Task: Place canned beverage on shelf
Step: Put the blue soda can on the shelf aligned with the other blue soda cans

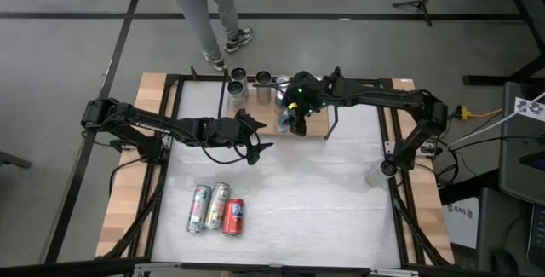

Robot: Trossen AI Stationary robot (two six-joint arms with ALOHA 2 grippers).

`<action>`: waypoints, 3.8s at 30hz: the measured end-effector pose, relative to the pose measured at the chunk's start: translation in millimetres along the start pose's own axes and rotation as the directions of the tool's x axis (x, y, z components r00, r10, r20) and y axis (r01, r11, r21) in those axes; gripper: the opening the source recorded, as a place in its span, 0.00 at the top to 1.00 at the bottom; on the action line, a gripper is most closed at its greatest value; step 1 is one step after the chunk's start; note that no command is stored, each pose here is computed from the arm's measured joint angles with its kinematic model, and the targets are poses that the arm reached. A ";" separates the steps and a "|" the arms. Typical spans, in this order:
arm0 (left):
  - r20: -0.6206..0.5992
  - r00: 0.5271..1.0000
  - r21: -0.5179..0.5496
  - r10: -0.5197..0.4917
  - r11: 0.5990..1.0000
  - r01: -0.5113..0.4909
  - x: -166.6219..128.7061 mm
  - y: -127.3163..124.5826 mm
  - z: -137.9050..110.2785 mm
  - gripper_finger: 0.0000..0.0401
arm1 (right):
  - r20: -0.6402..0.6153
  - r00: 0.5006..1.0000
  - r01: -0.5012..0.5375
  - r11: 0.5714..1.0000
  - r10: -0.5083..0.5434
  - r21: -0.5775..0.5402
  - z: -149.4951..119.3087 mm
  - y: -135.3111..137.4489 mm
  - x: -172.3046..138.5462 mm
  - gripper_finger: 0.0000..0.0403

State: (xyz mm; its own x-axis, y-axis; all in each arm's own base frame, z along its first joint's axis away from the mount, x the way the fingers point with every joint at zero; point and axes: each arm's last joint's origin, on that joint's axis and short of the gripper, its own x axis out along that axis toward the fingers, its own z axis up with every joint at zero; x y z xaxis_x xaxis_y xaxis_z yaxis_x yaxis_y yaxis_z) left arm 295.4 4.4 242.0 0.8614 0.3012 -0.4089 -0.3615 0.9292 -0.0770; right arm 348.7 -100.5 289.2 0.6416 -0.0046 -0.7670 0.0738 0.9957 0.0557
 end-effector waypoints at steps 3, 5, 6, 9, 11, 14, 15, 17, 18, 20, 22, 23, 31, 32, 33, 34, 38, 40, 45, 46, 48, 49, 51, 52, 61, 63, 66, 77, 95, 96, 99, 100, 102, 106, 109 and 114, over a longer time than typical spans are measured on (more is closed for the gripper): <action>0.001 1.000 0.000 0.002 1.000 -0.002 0.0 0.1 0.1 0.16 | -0.010 0.999 0.048 0.999 -0.048 -0.001 -0.5 -1.5 0.5 0.42; 0.002 1.000 0.000 0.012 1.000 -0.012 0.0 0.5 0.1 0.16 | -0.006 0.998 0.069 0.998 -0.069 -0.003 0.1 -2.1 0.5 0.42; 0.004 1.000 -0.004 0.024 1.000 -0.024 0.6 0.8 -0.2 0.16 | -0.005 0.998 0.069 0.998 -0.069 -0.003 0.1 -2.3 0.4 0.42; 0.002 0.997 -0.034 0.078 0.996 -0.078 4.8 2.1 -3.1 0.16 | -0.009 0.997 0.071 0.997 -0.071 -0.002 -0.2 -2.4 0.4 0.42; -0.008 0.995 -0.040 0.100 0.994 -0.100 8.8 3.0 -6.2 0.16 | -0.009 0.998 0.070 0.998 -0.070 -0.002 -0.2 -2.4 1.1 0.42; -0.028 0.993 -0.036 0.110 0.993 -0.111 15.5 4.3 -11.1 0.16 | -0.010 0.998 0.069 0.998 -0.069 -0.001 -0.3 -2.7 2.7 0.42; -0.032 0.993 -0.035 0.114 0.993 -0.115 18.0 4.8 -12.5 0.16 | -0.014 0.998 0.069 0.998 -0.069 -0.001 -0.5 -2.6 3.5 0.42; -0.052 0.991 -0.029 0.124 0.992 -0.126 23.9 6.0 -17.5 0.16 | -0.011 0.998 0.068 0.998 -0.068 -0.001 -0.1 -3.2 6.6 0.42; -0.059 0.990 -0.026 0.128 0.991 -0.130 26.9 6.4 -19.8 0.16 | -0.013 0.998 0.067 0.998 -0.067 0.000 -0.3 -3.4 7.9 0.42; -0.073 0.988 -0.020 0.132 0.991 -0.134 32.7 5.9 -24.8 0.16 | -0.025 0.997 0.070 0.998 -0.070 0.001 -1.4 -4.2 12.2 0.42; -0.078 0.988 -0.019 0.136 0.990 -0.137 39.2 6.0 -29.3 0.16 | -0.022 0.997 0.071 0.997 -0.071 0.002 -1.1 -4.7 13.8 0.42; -0.077 0.988 -0.020 0.136 0.990 -0.138 42.2 6.0 -31.1 0.16 | -0.028 0.997 0.070 0.998 -0.070 0.002 -1.6 -4.8 14.8 0.42; -0.062 0.984 -0.044 0.167 0.984 -0.170 65.6 15.8 -42.4 0.17 | -0.031 0.997 0.072 0.997 -0.072 0.003 -1.7 -5.5 18.4 0.42; -0.067 0.983 -0.044 0.172 0.984 -0.175 67.7 17.1 -44.3 0.17 | -0.032 0.997 0.072 0.997 -0.072 0.003 -1.8 -5.5 18.4 0.42; -0.070 0.982 -0.045 0.176 0.983 -0.180 70.1 18.4 -46.1 0.17 | -0.032 0.997 0.072 0.997 -0.072 0.003 -1.7 -5.5 18.4 0.42; -0.076 0.980 -0.045 0.182 0.982 -0.185 72.5 19.8 -48.2 0.17 | -0.032 0.997 0.072 0.997 -0.072 0.003 -1.8 -5.5 18.4 0.42; -0.073 0.978 -0.054 0.195 0.978 -0.199 79.7 24.7 -52.3 0.18 | -0.033 0.997 0.071 0.997 -0.071 0.003 -1.9 -5.5 18.4 0.42; -0.070 0.977 -0.058 0.200 0.977 -0.204 81.8 26.5 -53.3 0.18 | -0.033 0.997 0.072 0.997 -0.072 0.003 -1.9 -5.5 18.4 0.42; -0.055 0.978 -0.069 0.203 0.976 -0.206 83.4 28.5 -52.1 0.18 | -0.033 0.997 0.072 0.997 -0.072 0.003 -1.9 -5.5 18.4 0.42; -0.052 0.978 -0.070 0.202 0.976 -0.205 83.4 28.4 -51.8 0.18 | -0.033 0.997 0.072 0.997 -0.072 0.003 -1.9 -5.5 18.4 0.41; -0.043 0.979 -0.074 0.200 0.976 -0.203 83.5 28.2 -50.9 0.18 | -0.032 0.997 0.072 0.997 -0.072 0.003 -1.8 -5.6 18.4 0.40; -0.035 0.980 -0.077 0.198 0.977 -0.200 83.5 28.0 -50.1 0.18 | -0.033 0.997 0.071 0.997 -0.071 0.002 -1.9 -5.4 18.6 0.39; -0.021 0.980 -0.084 0.195 0.977 -0.197 83.6 27.8 -48.6 0.18 | -0.033 0.997 0.072 0.997 -0.072 0.002 -1.9 -5.6 18.6 0.36; -0.020 0.980 -0.084 0.196 0.977 -0.197 83.6 27.8 -48.6 0.18 | -0.033 0.997 0.072 0.997 -0.072 0.002 -1.9 -5.6 18.6 0.35; -0.021 0.980 -0.084 0.196 0.977 -0.197 83.6 27.8 -48.6 0.18 | -0.037 0.997 0.071 0.997 -0.071 0.003 -2.5 -5.6 19.4 0.31; -0.021 0.980 -0.084 0.196 0.977 -0.197 83.6 27.8 -48.7 0.18 | -0.036 0.997 0.071 0.997 -0.071 0.003 -2.4 -5.6 19.4 0.31; -0.021 0.980 -0.084 0.196 0.977 -0.197 83.6 27.8 -48.7 0.18 | -0.036 0.997 0.071 0.997 -0.071 0.003 -2.4 -5.6 19.4 0.31; -0.015 0.974 -0.083 0.226 0.971 -0.226 83.5 28.6 -48.5 0.18 | -0.036 0.997 0.071 0.997 -0.071 0.003 -2.4 -5.6 19.4 0.31; 0.007 0.970 -0.117 0.243 0.964 -0.240 83.4 28.9 -46.5 0.18 | -0.015 0.996 0.091 0.996 -0.091 0.000 11.0 -2.3 -10.6 0.31; 0.010 0.970 -0.118 0.242 0.964 -0.239 83.4 28.8 -46.3 0.18 | -0.024 0.996 0.092 0.996 -0.092 0.000 10.1 -2.2 -10.6 0.31; 0.010 0.970 -0.118 0.242 0.964 -0.239 83.4 28.8 -46.2 0.18 | -0.049 0.995 0.088 0.996 -0.088 0.003 7.7 -1.8 -10.7 0.31; 0.010 0.970 -0.117 0.242 0.964 -0.239 83.4 28.8 -46.2 0.18 | -0.059 0.994 0.087 0.996 -0.087 0.004 6.8 -1.7 -10.7 0.31; 0.010 0.971 -0.118 0.241 0.964 -0.238 83.4 28.8 -46.2 0.18 | -0.062 0.994 0.085 0.996 -0.085 0.003 6.5 -1.2 -10.6 0.31; 0.010 0.971 -0.117 0.240 0.964 -0.237 83.4 28.7 -46.2 0.18 | -0.054 0.997 0.062 0.998 -0.062 0.004 7.1 -0.6 -10.6 0.31; 0.010 0.971 -0.117 0.239 0.965 -0.236 83.4 28.7 -46.2 0.18 | -0.053 0.997 0.060 0.998 -0.060 0.004 7.1 -0.6 -10.6 0.31; 0.009 0.971 -0.117 0.238 0.965 -0.235 83.4 28.7 -46.2 0.18 | -0.052 0.997 0.061 0.998 -0.060 0.004 7.3 -0.8 -9.6 0.31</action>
State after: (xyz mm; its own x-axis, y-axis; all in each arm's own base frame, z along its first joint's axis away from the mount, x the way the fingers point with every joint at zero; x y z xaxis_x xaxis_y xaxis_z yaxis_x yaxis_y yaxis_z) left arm 340.4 46.3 163.7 0.7539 0.5158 -0.4070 -0.5933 0.8005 -0.0844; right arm 348.1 -101.9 301.1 0.5953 -0.0599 -0.8013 0.1156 0.9932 0.0117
